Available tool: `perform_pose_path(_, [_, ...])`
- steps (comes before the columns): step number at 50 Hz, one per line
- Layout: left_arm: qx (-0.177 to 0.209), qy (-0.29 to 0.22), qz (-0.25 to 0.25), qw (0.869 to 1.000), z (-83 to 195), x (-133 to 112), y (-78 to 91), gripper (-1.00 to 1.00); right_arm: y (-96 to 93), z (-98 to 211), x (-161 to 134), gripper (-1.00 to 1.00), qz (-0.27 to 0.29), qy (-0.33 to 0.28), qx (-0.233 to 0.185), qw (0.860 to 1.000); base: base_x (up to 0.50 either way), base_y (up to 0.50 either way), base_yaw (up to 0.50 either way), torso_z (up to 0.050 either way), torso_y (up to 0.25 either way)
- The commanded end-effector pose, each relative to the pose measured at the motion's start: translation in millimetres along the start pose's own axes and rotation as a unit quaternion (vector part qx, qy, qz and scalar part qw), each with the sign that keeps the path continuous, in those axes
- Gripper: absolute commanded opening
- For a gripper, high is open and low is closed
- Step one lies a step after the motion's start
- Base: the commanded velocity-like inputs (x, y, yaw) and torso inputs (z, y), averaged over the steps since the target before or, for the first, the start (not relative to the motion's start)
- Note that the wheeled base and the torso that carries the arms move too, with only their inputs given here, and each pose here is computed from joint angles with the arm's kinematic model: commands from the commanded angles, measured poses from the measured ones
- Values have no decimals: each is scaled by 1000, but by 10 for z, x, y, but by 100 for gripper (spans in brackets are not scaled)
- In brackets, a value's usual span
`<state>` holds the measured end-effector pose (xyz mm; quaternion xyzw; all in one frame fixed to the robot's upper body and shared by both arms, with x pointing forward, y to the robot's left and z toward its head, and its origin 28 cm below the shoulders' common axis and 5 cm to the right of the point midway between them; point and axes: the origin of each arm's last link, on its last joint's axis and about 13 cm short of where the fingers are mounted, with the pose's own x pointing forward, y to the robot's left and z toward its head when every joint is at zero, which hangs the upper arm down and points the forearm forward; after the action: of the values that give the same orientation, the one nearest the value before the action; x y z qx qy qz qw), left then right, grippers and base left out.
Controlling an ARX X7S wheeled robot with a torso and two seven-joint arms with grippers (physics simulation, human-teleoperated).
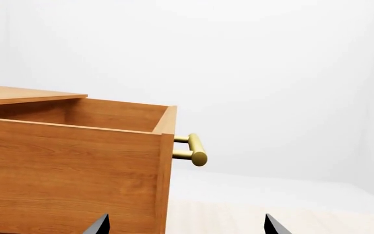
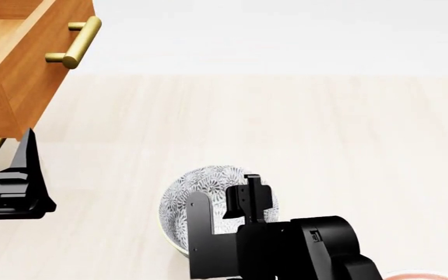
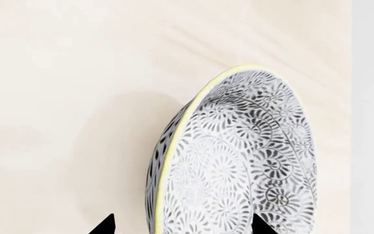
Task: Put the bowl on the plate.
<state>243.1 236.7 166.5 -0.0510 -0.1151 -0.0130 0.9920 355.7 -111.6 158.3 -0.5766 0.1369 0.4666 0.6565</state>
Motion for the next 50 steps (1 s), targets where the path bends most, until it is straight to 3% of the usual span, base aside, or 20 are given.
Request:
perform_pose_path(1, [2, 0, -1, 1000, 7, 3, -11, 100, 79, -80, 126, 100, 4, 6, 10, 1000, 0, 0, 0, 0, 0])
perform_pose_path(4, [2, -1, -1, 1000, 10, 2, -10, 100, 109, -87, 159, 100, 9, 8, 8, 1000, 0, 0, 0, 0, 0])
perform_pose_path(5, [2, 0, -1, 1000, 9, 3, -8, 100, 125, -92, 170, -100, 10, 8, 2, 1000, 0, 0, 0, 0, 0])
perform_pose_path(14, [1, -2, 3, 1000, 15, 4, 10, 100, 126, -92, 134, -100, 3, 15, -2, 1000, 0, 0, 0, 0, 0])
perform_pose_path(24, [-1, -4, 3, 1000, 29, -12, 12, 100, 25, -37, -143, -100, -11, 38, -22, 999, 0, 0, 0, 0, 1])
perform_pose_path(38, [-1, -9, 1, 1000, 70, -56, 2, 100, -235, 168, -1071, -100, -100, 81, -31, 991, 0, 0, 0, 0, 1])
perform_pose_path(47, [-5, -5, -5, 1000, 71, -93, -16, 100, -102, 315, -1530, -100, -125, 97, -35, 987, 0, 0, 0, 0, 0])
perform_pose_path(50, [-23, 3, 2, 1000, 56, -99, -6, 100, -8, 346, -1686, -100, -133, 104, -37, 985, 0, 0, 0, 0, 0])
